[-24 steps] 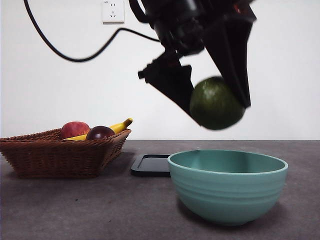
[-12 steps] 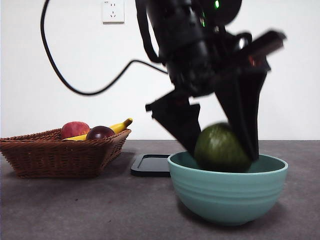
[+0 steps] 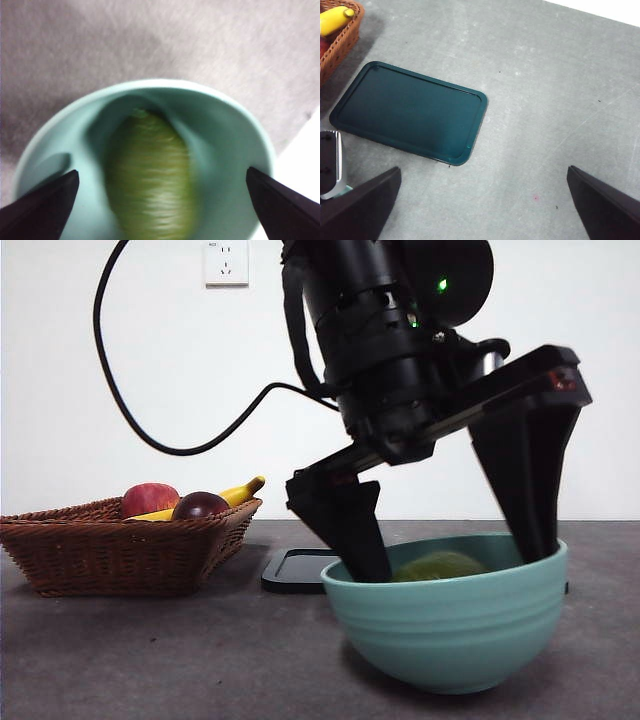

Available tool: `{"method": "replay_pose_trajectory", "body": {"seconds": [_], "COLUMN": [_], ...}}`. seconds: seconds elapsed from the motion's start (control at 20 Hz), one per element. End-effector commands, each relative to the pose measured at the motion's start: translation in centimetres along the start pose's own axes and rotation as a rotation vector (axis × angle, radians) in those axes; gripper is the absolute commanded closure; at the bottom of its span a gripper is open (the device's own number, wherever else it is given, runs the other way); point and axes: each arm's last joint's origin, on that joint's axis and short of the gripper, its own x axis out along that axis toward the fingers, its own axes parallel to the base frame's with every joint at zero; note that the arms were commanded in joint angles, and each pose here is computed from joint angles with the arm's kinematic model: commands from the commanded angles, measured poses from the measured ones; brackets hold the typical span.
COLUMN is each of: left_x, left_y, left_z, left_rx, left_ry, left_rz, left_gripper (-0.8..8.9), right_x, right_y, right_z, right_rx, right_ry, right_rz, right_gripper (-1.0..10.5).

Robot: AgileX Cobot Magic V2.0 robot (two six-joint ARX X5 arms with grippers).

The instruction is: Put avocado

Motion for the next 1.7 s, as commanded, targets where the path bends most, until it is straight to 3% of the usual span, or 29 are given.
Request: {"method": "replay_pose_trajectory", "body": {"seconds": [0.05,0.35,0.55,0.7,1.0,1.2,1.4,1.7], "left_x": [-0.3,-5.6,-11.1,-16.6,-24.6,-24.5,-21.4,-18.6], "left_y": [-0.8,-2.3,-3.1,-3.2,-1.5,-0.4,0.5,1.3], "left_z": [1.0,1.9,-0.2,-2.9,-11.0,-16.7,-21.1,-23.0], "left_rx": [0.021,0.1,0.16,0.167,0.106,0.077,0.078,0.086], "left_ry": [-0.01,0.002,-0.055,-0.17,-0.458,-0.61,-0.756,-0.746], "left_rz": [-0.006,-0.004,0.045,0.195,0.282,0.321,0.31,0.315], "left_gripper": [2.5,2.51,2.52,2.52,2.52,2.52,2.52,2.51], "right_x": [-0.1,-0.1,-0.1,-0.1,-0.1,-0.1,-0.1,-0.1], "right_y": [0.0,0.0,0.0,0.0,0.0,0.1,0.1,0.1], "right_z": [0.4,0.4,0.4,0.4,0.4,0.4,0.4,0.3], "right_rx": [0.001,0.001,0.001,0.002,0.016,0.027,0.027,0.028], "right_ry": [-0.019,-0.019,-0.019,-0.018,-0.018,-0.018,-0.018,-0.004], "right_rz": [0.0,0.0,0.0,0.001,0.002,0.027,0.027,0.028], "right_gripper": [2.3,2.3,2.3,2.3,2.3,2.3,2.3,2.3]}}
